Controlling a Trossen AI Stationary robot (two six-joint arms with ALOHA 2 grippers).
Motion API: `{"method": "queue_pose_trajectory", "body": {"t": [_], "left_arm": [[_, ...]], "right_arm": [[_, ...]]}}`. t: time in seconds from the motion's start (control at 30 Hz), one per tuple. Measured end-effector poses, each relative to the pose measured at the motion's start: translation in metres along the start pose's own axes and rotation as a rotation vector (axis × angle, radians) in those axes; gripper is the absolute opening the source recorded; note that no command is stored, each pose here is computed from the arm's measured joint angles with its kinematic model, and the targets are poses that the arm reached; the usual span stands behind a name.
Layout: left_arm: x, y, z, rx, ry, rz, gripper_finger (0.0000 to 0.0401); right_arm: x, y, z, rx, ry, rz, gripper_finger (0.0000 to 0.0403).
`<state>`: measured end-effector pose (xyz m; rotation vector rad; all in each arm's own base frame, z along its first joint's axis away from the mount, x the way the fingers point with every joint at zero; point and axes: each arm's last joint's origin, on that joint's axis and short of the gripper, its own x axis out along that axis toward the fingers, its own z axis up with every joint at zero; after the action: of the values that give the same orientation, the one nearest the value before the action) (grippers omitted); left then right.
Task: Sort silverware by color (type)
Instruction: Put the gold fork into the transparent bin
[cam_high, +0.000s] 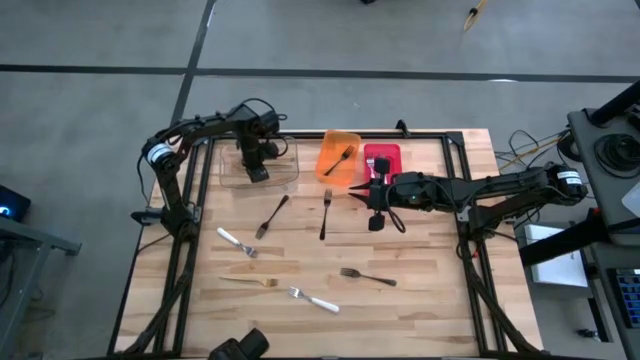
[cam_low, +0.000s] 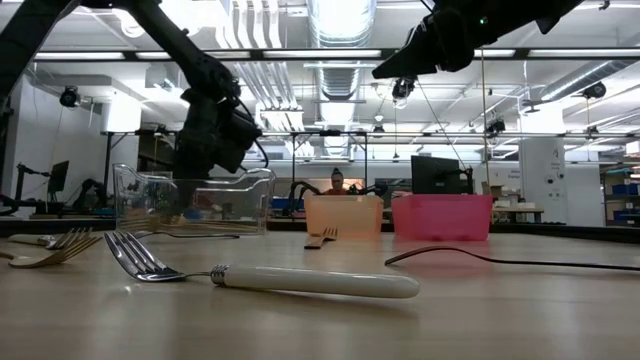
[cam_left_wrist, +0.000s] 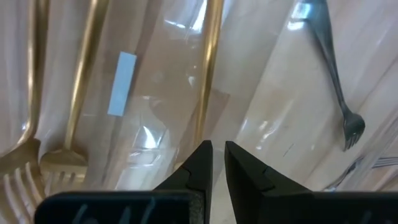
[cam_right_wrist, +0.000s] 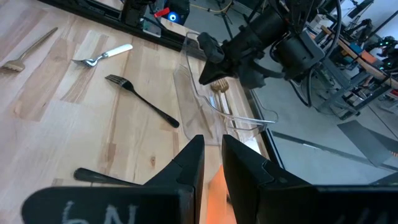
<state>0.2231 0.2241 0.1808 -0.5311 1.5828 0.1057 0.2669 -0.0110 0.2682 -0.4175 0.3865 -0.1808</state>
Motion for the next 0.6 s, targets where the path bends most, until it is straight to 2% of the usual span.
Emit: {"method": "queue_pose_trajectory", "body": {"t": [0.27, 0.6], "left_arm": [[0.0013, -0.0046, 0.0037, 0.019, 0.002, 0.037, 0.0025], [0.002, -0.0083, 0.0052, 0.16, 0.009, 0.046, 0.0025]], "right_arm": [[0.0, 0.0, 0.0, 0.0, 0.0, 0.0, 0.0047], [0.0001, 0.0003, -0.0018, 0.003, 0.017, 0.005, 0.0047]]}}
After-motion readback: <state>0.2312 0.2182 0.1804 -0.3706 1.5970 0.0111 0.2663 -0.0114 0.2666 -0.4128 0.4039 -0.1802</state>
